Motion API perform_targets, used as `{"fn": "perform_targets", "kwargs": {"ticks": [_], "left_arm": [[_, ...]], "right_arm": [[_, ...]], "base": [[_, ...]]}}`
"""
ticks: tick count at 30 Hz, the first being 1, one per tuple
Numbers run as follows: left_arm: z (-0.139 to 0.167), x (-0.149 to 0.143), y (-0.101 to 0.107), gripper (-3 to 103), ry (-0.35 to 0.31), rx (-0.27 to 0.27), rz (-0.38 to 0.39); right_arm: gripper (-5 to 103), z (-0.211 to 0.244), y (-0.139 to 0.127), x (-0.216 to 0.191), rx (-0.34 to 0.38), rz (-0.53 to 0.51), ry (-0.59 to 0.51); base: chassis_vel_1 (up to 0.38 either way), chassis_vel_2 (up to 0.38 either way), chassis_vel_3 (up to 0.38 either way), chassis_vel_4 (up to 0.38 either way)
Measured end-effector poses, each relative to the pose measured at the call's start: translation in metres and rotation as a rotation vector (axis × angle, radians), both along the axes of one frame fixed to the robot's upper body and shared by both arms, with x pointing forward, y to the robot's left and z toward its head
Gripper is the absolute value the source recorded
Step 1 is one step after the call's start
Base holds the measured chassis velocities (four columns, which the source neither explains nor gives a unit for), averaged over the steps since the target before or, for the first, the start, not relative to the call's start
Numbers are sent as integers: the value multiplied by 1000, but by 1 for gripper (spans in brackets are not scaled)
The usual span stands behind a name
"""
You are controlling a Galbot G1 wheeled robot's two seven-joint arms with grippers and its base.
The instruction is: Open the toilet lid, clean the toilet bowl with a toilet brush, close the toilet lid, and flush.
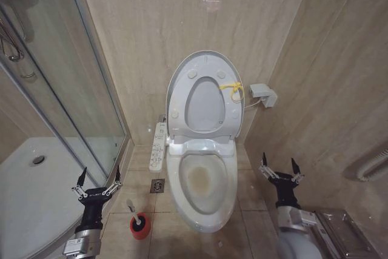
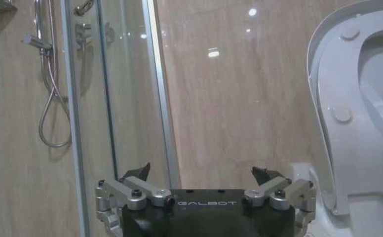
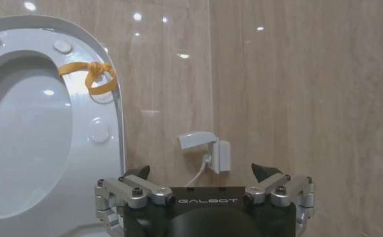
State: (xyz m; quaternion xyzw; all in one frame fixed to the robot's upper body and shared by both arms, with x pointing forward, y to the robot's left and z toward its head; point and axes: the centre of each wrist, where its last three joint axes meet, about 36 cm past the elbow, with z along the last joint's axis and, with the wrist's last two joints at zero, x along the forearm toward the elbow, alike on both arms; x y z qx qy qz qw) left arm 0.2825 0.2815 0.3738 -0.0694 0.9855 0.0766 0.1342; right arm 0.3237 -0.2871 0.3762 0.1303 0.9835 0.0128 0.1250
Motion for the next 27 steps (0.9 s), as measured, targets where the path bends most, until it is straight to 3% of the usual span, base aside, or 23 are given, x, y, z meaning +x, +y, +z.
{"fn": "perform_targets", "kwargs": {"ticks": [9, 17, 27], "left_arm": [[0, 0, 0, 100, 0, 0, 0], [0, 0, 0, 100, 0, 0, 0], [0, 0, 0, 100, 0, 0, 0]], "right_arm": [[100, 5, -11, 34, -13, 2, 0], [100, 23, -38, 104, -40, -1, -32], [100, 37, -51, 163, -37, -3, -50]], "base": [[0, 0, 0, 0], [0, 0, 0, 0], [0, 0, 0, 0]]}}
